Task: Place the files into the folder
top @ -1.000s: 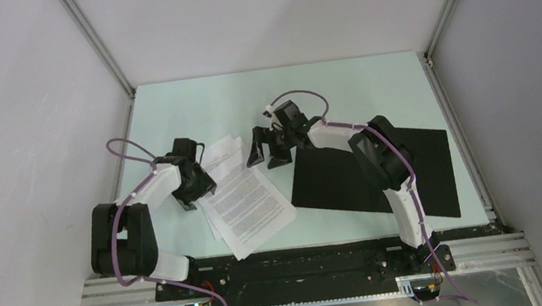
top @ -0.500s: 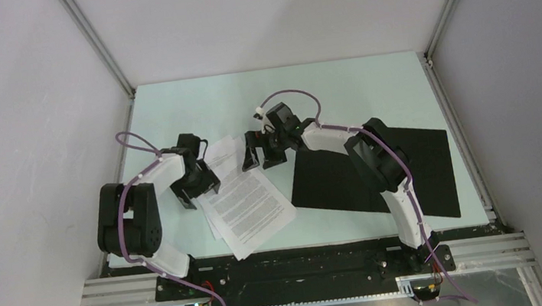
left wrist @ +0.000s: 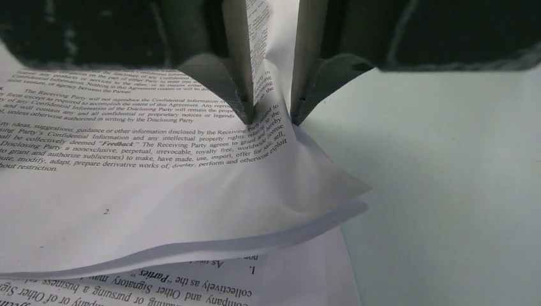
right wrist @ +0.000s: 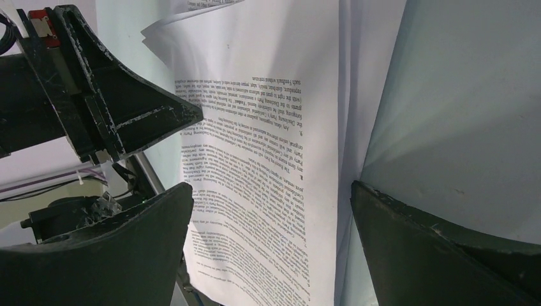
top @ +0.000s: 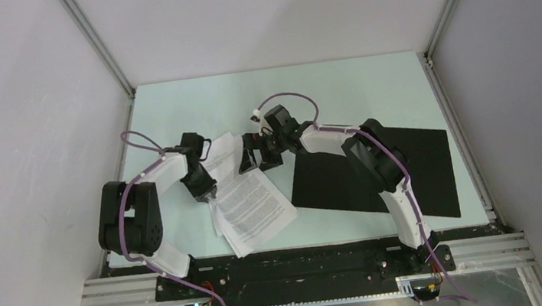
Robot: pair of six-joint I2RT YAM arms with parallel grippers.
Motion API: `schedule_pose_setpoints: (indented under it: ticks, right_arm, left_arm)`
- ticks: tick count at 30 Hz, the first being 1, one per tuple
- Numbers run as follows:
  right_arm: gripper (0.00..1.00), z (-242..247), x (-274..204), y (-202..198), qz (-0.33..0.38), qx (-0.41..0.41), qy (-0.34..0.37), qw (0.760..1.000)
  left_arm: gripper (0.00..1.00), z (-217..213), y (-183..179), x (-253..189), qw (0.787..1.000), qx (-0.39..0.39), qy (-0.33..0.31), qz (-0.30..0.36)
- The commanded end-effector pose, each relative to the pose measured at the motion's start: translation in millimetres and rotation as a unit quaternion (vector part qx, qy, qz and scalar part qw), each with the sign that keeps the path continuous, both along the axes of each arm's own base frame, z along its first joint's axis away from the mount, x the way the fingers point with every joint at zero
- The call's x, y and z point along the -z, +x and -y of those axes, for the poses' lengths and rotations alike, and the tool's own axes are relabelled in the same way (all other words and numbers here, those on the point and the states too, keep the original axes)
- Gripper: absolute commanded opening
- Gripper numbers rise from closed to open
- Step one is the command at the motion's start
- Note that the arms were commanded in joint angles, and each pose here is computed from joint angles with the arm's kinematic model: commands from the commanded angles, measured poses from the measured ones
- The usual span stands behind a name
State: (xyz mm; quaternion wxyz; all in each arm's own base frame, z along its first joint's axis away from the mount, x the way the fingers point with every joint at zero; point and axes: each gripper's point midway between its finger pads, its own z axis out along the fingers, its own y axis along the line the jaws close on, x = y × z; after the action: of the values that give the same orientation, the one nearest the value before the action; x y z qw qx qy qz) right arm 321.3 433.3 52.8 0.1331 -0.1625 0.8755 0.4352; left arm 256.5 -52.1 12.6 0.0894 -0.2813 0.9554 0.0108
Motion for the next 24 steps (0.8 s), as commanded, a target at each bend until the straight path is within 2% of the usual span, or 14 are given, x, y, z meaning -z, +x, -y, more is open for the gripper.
schedule_pose_setpoints:
  ticks: [1, 2, 5, 7, 14, 24]
  right_arm:
    - [0.99, 14.7, 43.4, -13.8, -0.044, 0.005, -0.043, 0.998]
    - [1.00, 14.9, 43.7, -13.9, -0.046, 0.005, -0.041, 0.998]
    - [1.00, 19.6, 44.8, -11.5, -0.053, 0.011, -0.037, 0.998]
    - [0.99, 24.9, 44.3, -6.9, -0.057, 0.019, -0.034, 0.998]
    - [0.99, 44.0, 38.5, 10.3, -0.053, 0.041, -0.030, 0.997]
    - [0.99, 59.2, 29.6, 22.3, -0.094, 0.055, 0.045, 0.993]
  left_arm:
    - [0.26, 18.4, 21.0, -13.4, 0.999, 0.007, -0.038, 0.038]
    - [0.25, 18.0, 22.4, -15.0, 0.998, 0.009, -0.037, 0.042]
    - [0.07, 15.8, 24.2, -19.7, 0.998, 0.019, -0.033, 0.050]
    - [0.01, 15.3, 25.3, -22.2, 0.998, 0.027, -0.034, 0.053]
    - [0.00, 16.7, 31.0, -34.8, 0.994, 0.082, -0.037, 0.061]
    - [0.00, 46.1, 42.2, -90.2, 0.970, 0.156, -0.126, 0.140]
